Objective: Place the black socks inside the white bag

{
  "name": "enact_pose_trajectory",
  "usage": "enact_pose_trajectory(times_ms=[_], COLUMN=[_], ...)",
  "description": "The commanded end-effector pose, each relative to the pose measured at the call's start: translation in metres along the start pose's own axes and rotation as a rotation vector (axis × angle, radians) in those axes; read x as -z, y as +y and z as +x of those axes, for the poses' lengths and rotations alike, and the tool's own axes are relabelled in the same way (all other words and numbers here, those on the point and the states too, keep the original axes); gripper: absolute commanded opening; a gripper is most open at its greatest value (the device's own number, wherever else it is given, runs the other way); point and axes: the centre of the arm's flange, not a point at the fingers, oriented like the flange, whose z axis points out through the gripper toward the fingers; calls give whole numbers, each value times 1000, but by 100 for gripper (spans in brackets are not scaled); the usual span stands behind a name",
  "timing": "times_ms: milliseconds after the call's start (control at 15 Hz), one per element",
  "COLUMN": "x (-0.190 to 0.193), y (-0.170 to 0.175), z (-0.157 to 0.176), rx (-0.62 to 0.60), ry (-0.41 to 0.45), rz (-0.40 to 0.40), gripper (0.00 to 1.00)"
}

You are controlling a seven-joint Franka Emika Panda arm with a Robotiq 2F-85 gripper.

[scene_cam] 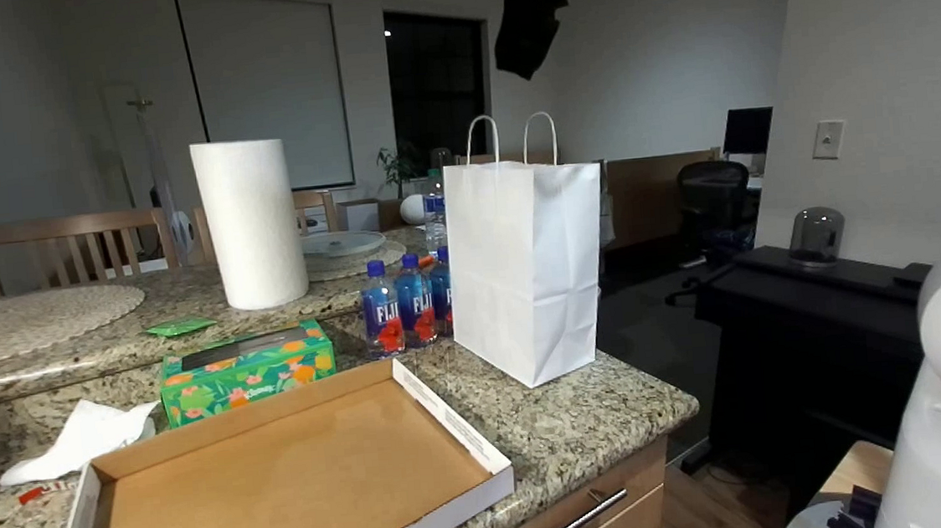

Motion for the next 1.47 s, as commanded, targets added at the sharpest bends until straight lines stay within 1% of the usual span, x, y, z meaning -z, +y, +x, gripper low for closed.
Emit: enact_pose_trajectory(times_ms=[0,200,267,333,400,467,600,733,867,1000,1133,1200,1267,1333,1400], x=[-56,-98,-112,-122,-129,-135,-129,-109,-81,-56,-42,-43,-41,-47,-50], y=[9,6,6,6,6,5,1,-12,-37,-70,-113,-140,-159,-185,-203], z=[9,18,27,32,36,39,49,55,48,37,21,8,-1,-15,-27], rx=[85,110,94,96,93,90,86,107,143,195,259,302,335,372,410], ry=[-146,-234,-260,-286,-298,-307,-296,-281,-242,-211,-200,-204,-201,-201,-201], rz=[19,15,17,20,23,21,23,49,50,52,54,58,61,63,73], gripper=[5,5,7,32,32,36,48,61,74,87,98,100,100,100,100])
